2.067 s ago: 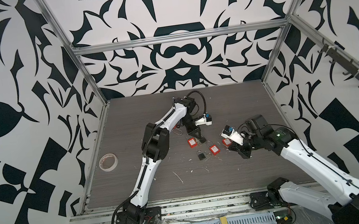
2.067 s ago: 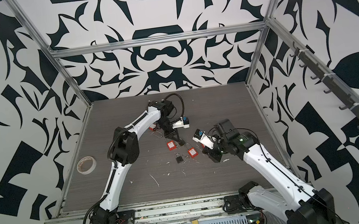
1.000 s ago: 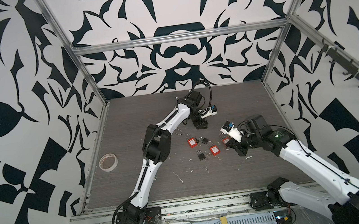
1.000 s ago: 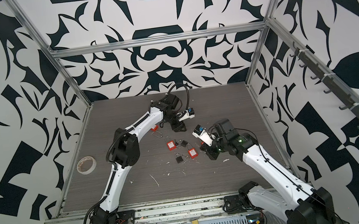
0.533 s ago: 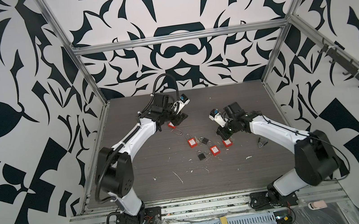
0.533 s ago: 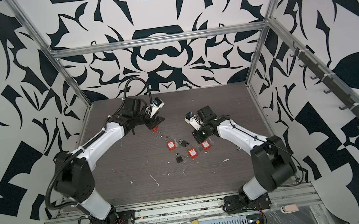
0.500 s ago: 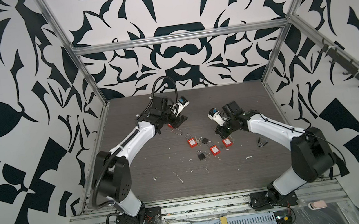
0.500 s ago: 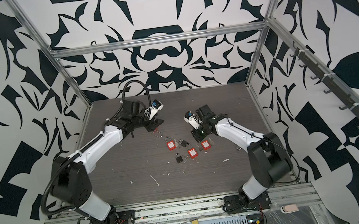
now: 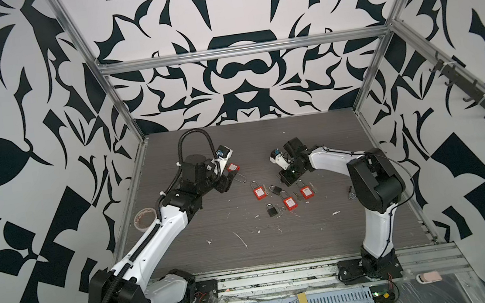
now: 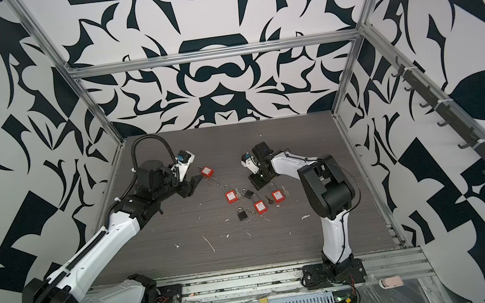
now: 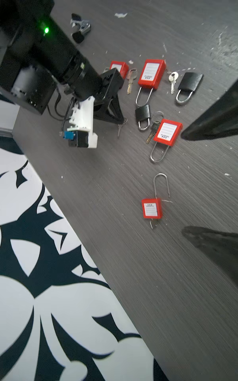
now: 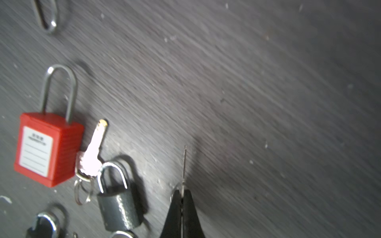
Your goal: Lock with the key
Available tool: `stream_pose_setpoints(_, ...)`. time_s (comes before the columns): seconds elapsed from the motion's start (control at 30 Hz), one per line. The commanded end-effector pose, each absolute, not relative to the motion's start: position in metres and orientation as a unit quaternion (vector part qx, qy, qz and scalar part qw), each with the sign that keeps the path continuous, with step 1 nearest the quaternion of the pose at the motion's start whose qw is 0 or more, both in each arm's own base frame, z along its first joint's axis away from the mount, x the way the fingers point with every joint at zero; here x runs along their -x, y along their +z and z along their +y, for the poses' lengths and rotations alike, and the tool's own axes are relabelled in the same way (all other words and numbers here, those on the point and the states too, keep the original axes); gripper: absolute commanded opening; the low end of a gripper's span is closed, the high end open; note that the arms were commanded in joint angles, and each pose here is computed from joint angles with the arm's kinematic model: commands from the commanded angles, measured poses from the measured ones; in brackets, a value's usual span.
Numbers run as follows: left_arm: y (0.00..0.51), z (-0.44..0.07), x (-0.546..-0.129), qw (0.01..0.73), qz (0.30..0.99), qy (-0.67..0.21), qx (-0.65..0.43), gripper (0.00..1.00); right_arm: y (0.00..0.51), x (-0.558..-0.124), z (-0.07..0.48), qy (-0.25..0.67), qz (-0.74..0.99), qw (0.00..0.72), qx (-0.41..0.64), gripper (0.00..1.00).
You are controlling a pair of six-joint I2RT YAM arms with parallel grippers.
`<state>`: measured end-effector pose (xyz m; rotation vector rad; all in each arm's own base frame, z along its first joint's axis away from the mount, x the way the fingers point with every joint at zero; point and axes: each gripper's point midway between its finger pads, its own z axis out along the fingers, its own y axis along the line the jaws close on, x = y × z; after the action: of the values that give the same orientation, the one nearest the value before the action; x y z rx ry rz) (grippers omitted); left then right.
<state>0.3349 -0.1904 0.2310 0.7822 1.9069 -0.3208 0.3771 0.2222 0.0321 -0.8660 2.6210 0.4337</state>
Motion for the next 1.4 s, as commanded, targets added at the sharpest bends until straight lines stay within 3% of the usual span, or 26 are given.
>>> stream_pose_setpoints(0.0, 0.231, -0.176, -0.340, 0.498, 0.812, -0.129, -0.276, 0.69, 0.042, -0.379, 0.230, 0.156, 0.924, 0.179, 0.300, 0.11)
stream_pose_setpoints(0.4, 0.229, -0.170, -0.347, 0.485, 0.827, -0.141, -0.246, 0.82, 0.067, -0.383, 0.222, 0.115, 0.925, 0.209, 0.297, 0.45)
stream_pose_setpoints(0.67, 0.227, -0.153, -0.355, 0.478, 0.845, -0.155, -0.185, 0.88, 0.098, -0.411, 0.264, 0.129, 0.901, 0.287, 0.298, 0.46)
stream_pose_setpoints(0.97, 0.224, -0.145, -0.359, 0.450, 0.866, -0.164, -0.147, 0.89, 0.077, -0.430, 0.351, 0.142, 0.894, 0.293, 0.307, 0.45)
stream_pose_setpoints(1.37, 0.215, -0.141, -0.344, 0.435, 0.872, -0.162, -0.156, 0.90, 0.056, -0.416, 0.402, 0.204, 0.885, 0.263, 0.324, 0.47)
